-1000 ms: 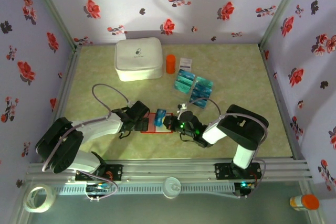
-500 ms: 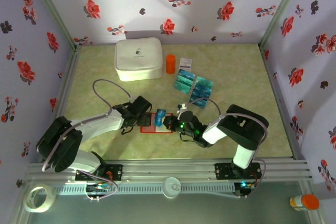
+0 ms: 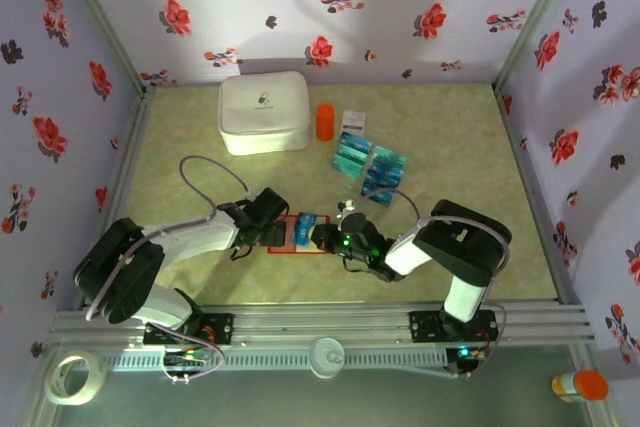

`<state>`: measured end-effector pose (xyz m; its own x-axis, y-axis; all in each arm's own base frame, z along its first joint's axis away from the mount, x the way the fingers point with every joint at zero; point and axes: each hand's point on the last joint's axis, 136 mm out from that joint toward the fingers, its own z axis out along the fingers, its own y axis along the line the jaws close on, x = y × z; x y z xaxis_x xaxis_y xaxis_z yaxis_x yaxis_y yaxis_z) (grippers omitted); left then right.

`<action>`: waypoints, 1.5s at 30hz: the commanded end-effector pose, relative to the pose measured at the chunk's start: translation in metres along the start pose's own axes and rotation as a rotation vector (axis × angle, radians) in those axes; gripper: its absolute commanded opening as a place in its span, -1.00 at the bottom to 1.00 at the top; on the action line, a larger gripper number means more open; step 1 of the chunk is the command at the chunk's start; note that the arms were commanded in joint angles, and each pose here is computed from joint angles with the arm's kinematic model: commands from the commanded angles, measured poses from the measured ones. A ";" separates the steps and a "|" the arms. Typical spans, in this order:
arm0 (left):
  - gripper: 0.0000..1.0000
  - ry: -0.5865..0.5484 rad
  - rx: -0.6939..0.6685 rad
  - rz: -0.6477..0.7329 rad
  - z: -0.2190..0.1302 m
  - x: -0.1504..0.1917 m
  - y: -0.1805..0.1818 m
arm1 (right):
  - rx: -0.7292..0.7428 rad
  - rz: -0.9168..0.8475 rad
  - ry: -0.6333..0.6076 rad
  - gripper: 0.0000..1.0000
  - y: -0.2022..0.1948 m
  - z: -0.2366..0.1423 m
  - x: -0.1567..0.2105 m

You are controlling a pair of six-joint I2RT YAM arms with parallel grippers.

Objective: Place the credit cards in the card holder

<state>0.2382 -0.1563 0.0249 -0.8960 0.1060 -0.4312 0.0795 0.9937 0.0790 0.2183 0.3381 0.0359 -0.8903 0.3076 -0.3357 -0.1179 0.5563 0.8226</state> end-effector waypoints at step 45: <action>1.00 0.016 -0.036 -0.008 0.011 0.009 0.004 | 0.214 0.053 0.191 -1.00 -0.020 -0.004 0.030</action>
<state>0.2403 -0.1592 0.0215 -0.8933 0.0897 -0.4403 0.0678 0.9956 0.0653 0.2060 0.3415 0.0287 -0.9433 0.2484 -0.2203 -0.0113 0.6391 0.7691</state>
